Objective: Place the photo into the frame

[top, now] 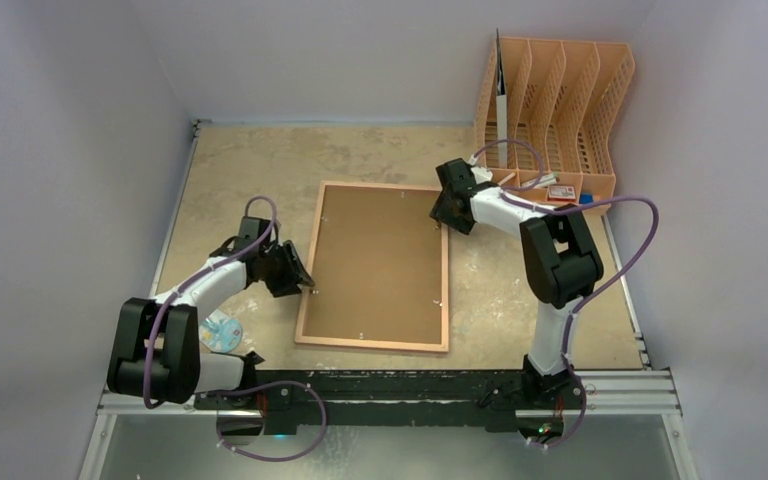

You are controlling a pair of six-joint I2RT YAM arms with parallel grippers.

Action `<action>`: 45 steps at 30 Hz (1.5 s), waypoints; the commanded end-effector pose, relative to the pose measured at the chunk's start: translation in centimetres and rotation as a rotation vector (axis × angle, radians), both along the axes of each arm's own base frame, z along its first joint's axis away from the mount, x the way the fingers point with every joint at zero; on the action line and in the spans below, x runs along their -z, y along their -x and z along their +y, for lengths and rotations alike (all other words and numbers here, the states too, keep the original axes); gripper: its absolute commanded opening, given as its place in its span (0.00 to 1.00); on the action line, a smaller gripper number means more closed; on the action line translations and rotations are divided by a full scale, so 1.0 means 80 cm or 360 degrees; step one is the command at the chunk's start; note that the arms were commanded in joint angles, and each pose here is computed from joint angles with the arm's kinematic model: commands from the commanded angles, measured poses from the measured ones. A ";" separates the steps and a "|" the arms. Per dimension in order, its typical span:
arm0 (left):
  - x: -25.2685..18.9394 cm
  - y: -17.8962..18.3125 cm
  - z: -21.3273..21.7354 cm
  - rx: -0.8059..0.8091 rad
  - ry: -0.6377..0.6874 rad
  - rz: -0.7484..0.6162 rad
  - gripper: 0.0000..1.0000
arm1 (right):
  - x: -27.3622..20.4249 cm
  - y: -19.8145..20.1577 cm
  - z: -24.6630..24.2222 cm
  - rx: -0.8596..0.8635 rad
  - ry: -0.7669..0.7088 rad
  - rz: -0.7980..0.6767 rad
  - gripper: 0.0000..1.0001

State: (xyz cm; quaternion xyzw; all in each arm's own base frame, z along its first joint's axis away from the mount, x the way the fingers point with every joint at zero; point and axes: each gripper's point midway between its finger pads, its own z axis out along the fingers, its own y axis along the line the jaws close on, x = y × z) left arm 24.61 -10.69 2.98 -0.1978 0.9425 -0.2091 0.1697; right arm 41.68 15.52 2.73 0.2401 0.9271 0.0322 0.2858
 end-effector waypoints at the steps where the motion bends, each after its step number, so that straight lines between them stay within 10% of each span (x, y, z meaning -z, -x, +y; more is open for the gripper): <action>1: -0.006 -0.005 -0.009 0.0016 0.0065 -0.0048 0.41 | 0.008 0.017 0.006 0.0020 -0.0028 0.0084 0.60; 39: -0.011 -0.004 -0.022 0.0059 0.0153 -0.0091 0.41 | -0.009 0.049 0.039 -0.0083 -0.0198 0.0196 0.06; 45: -0.015 -0.005 -0.021 0.0070 0.0140 -0.0089 0.42 | -0.039 0.043 0.024 -0.0060 -0.0118 0.0088 0.37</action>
